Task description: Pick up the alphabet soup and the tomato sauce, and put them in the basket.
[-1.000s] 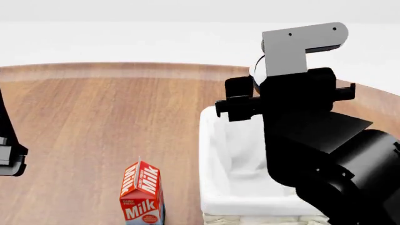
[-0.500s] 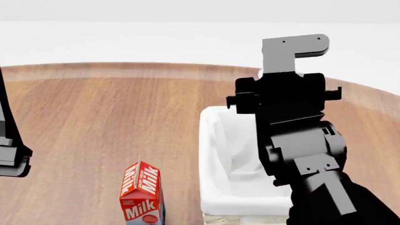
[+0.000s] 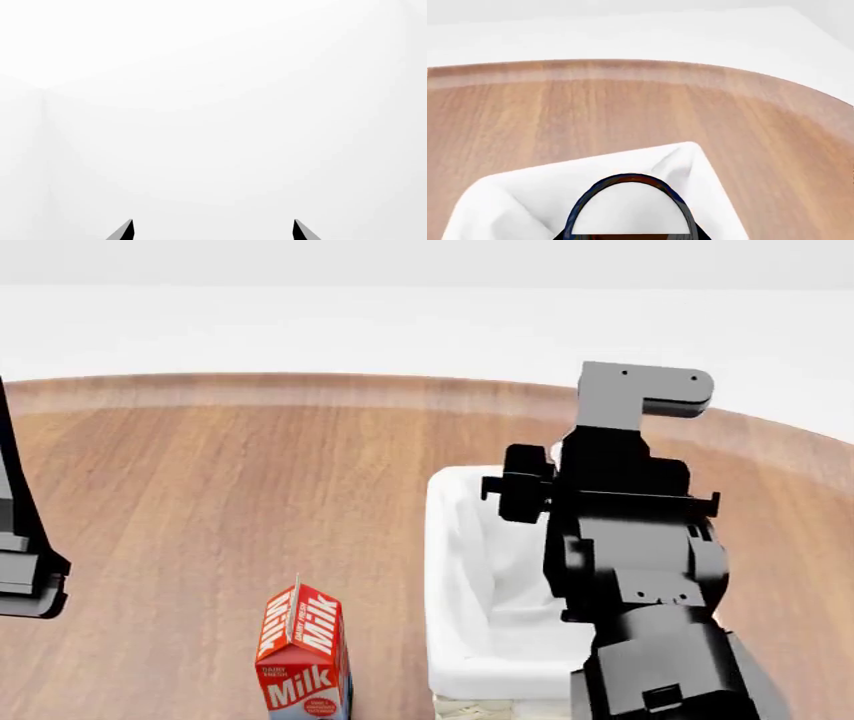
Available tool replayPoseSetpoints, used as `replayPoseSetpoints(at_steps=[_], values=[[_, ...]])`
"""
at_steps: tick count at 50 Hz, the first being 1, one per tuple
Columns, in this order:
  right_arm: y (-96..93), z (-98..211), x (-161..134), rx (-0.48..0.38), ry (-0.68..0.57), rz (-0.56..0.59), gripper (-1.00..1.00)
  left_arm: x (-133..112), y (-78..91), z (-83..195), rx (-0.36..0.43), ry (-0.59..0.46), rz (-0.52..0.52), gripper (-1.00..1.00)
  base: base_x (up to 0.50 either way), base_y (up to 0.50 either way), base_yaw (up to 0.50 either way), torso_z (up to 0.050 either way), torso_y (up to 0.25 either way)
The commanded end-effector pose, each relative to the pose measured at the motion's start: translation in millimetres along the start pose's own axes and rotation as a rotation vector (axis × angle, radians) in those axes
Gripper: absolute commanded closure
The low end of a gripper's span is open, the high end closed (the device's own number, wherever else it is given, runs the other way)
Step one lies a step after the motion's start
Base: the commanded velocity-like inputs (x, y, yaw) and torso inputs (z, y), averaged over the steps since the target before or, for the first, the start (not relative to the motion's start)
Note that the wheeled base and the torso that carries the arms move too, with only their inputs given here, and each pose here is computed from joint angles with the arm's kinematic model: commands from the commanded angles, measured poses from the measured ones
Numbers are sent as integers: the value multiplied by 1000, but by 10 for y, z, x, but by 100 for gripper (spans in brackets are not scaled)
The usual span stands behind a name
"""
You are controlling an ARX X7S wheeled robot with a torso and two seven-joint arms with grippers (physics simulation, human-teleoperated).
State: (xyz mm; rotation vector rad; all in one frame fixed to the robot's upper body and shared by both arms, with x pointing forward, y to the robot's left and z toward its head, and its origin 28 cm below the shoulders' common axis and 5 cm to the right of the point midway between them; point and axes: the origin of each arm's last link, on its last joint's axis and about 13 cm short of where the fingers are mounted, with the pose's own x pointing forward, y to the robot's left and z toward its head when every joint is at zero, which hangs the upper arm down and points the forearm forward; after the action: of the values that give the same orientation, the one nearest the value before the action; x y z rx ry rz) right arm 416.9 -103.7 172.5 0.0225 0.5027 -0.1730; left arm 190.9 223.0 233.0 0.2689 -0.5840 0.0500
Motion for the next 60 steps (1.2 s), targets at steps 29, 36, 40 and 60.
replayPoseSetpoints(at_steps=[29,36,40,60], values=[[4,-75,-75,-139,183,-4,100,-15,-2,-23,-4,8,-2,-100,0,0,0,0,0],[12,-98,-69,-124,188,11,100,-15,-8,-26,-3,10,-6,-100,0,0,0,0,0],[12,-113,-64,-126,189,12,100,-14,-9,-28,-3,11,-5,-100,0,0,0,0,3],[28,-135,-68,-139,203,9,-100,-24,-10,-45,-6,14,-5,-100,0,0,0,0,1]])
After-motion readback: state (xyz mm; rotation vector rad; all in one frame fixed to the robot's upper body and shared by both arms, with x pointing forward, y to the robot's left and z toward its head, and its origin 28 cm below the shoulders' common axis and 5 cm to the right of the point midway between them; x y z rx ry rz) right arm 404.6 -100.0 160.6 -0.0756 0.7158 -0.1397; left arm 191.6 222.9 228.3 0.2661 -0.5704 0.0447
